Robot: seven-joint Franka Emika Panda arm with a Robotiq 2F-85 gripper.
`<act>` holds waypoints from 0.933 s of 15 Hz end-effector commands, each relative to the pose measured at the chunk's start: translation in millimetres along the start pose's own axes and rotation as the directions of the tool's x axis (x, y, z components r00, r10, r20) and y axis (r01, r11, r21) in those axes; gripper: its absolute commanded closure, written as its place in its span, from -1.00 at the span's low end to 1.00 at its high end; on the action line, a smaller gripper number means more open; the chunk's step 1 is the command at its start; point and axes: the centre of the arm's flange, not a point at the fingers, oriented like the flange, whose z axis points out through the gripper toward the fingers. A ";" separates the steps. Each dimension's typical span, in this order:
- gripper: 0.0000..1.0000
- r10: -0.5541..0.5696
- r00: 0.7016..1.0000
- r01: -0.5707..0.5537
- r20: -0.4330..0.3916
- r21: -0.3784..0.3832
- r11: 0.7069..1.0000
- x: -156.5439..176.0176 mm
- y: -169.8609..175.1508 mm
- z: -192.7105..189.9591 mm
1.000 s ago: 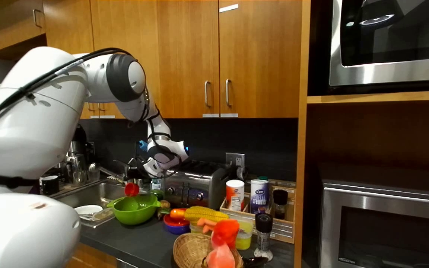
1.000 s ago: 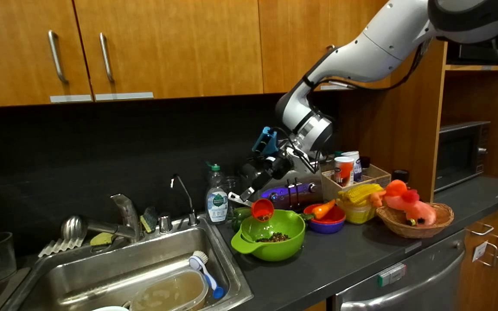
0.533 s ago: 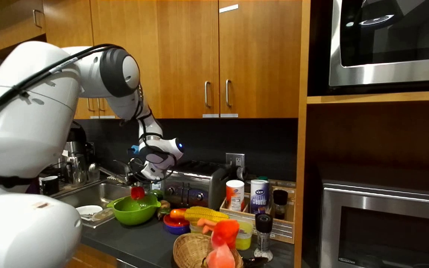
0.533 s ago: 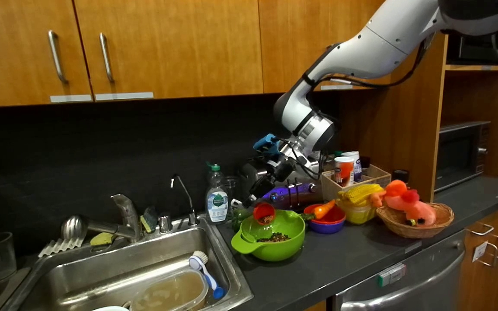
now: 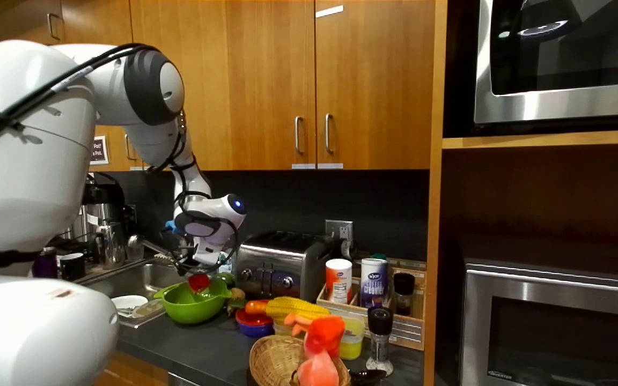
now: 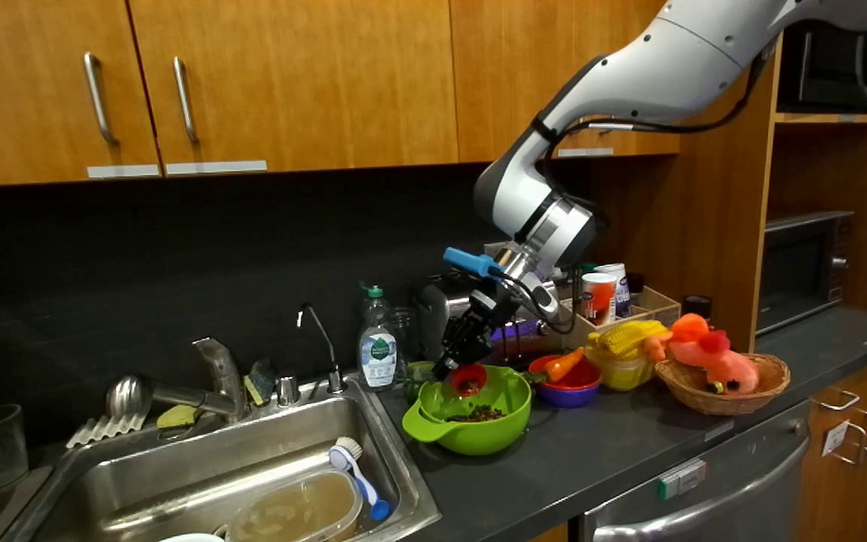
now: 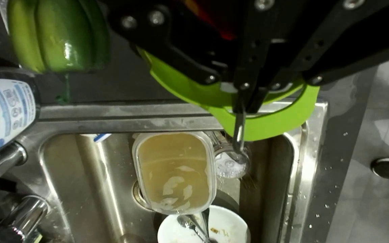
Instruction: Lift the orange measuring spoon from the green bowl, use it to get some content from the green bowl and then put it back
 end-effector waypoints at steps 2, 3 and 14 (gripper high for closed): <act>0.99 -0.222 0.970 0.230 -0.101 0.077 0.970 24.8 24.8 7.9; 0.99 -0.271 0.955 0.282 -0.120 0.090 0.955 32.4 24.5 9.7; 0.43 -0.752 0.635 0.773 -0.177 0.154 0.616 30.2 -31.5 17.8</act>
